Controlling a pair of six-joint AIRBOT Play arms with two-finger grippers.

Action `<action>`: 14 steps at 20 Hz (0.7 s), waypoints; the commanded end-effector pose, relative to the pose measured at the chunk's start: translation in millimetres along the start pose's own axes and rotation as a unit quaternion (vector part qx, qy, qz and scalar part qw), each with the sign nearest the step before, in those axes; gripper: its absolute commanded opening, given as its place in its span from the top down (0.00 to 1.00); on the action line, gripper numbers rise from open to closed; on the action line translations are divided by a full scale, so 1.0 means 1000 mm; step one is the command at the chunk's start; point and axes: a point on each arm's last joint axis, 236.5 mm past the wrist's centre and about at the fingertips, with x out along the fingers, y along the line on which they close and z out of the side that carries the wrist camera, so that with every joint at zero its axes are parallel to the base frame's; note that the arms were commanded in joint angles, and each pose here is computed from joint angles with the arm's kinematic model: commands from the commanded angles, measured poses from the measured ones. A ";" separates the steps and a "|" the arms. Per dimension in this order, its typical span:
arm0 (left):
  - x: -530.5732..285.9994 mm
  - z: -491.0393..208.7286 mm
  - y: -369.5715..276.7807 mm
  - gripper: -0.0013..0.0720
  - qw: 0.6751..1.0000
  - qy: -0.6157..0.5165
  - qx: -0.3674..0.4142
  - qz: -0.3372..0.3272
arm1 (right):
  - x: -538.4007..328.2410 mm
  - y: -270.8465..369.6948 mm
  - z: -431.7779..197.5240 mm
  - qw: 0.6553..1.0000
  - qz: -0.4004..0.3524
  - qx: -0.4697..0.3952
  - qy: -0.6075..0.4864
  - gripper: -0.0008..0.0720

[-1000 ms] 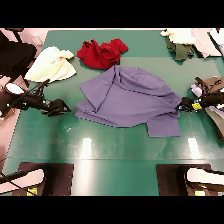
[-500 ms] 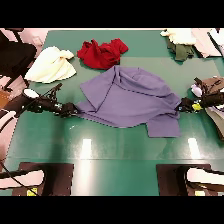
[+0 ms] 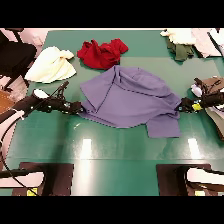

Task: Fold the shirts.

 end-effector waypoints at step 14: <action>-0.023 -0.018 0.003 0.95 0.997 0.028 0.045 0.050 | -0.001 0.002 -0.003 1.000 0.003 -0.001 0.005 0.96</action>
